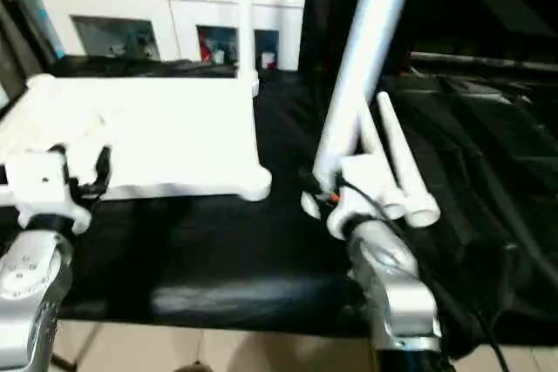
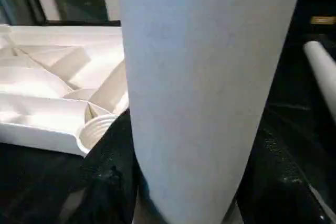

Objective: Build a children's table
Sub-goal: Pick table leg

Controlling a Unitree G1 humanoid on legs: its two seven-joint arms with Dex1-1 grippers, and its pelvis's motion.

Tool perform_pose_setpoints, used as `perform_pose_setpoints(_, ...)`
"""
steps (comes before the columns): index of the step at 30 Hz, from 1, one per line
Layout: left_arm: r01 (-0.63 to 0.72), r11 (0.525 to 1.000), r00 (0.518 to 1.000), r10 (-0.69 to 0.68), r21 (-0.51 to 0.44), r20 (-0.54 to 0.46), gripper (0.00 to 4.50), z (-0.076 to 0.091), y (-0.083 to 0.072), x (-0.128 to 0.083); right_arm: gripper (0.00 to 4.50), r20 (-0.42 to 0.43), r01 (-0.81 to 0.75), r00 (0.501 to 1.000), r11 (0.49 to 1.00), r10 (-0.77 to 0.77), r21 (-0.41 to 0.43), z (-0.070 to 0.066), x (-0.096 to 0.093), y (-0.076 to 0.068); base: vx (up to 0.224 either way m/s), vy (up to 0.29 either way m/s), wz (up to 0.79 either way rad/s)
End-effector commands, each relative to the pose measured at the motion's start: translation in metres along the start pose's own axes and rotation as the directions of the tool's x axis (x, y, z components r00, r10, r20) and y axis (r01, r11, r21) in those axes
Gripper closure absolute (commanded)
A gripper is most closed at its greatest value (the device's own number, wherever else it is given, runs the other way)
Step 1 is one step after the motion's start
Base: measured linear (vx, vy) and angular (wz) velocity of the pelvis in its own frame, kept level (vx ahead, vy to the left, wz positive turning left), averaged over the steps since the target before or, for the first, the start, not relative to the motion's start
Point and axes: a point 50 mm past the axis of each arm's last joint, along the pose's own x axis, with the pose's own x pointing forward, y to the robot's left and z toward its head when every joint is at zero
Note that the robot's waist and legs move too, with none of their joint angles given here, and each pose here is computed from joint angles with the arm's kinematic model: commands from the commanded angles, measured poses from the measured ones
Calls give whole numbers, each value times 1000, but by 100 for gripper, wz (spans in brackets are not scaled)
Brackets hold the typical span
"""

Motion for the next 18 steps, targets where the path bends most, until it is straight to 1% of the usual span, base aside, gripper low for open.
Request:
perform_pose_setpoints(1, 16, 1000, 1000, -16, 0, 3, 124, 1, -8, 0, 255, 19, 13, 1000, 1000, -13, -17, 5, 2, -5, -58, 52, 6)
perform_pose_setpoints(3, 20, 1000, 1000, -20, 6, 9, 124, 2, -10, 0, 255, 19, 10, 1000, 1000, -10, -17, 6, 3, -5, -64, 27, 6)
perform_pose_setpoints(5, 25, 1000, 1000, -25, 3, 3, 124, 2, -11, 0, 255, 17, 8, 1000, 1000, -8, -13, 6, 4, -6, -68, -79, 5)
perform_pose_setpoints(7, 18, 1000, 1000, -18, 7, 10, 124, 2, -10, 1, 255, 16, 1, 1000, 1000, -1, 3, 6, 6, -5, -33, -182, 3)
perform_pose_setpoints(10, 9, 1000, 1000, -9, 11, -9, 124, 1, -8, 2, 255, 10, -20, 1000, 1000, 20, 0, 6, 7, -4, -41, -169, -19)
perform_pose_setpoints(11, 21, 999, 1000, -21, 36, -14, 124, 1, -8, 3, 255, -7, -64, 998, 998, 64, -19, 4, 7, 1, -54, -120, -34)
perform_pose_setpoints(14, 34, 999, 999, -34, 35, -13, 124, 1, -8, 3, 255, -23, -106, 994, 994, 105, -22, 2, 8, 6, -12, -27, -8)
perform_pose_setpoints(15, 37, 999, 999, -37, 26, -7, 124, 1, -8, 4, 255, -23, -127, 992, 991, 127, -40, 2, 8, 11, -32, -36, 29)
perform_pose_setpoints(18, 47, 999, 999, -47, 17, -3, 124, 2, -9, 5, 255, -17, -146, 989, 988, 146, -44, 3, 9, 16, -10, -17, 44)
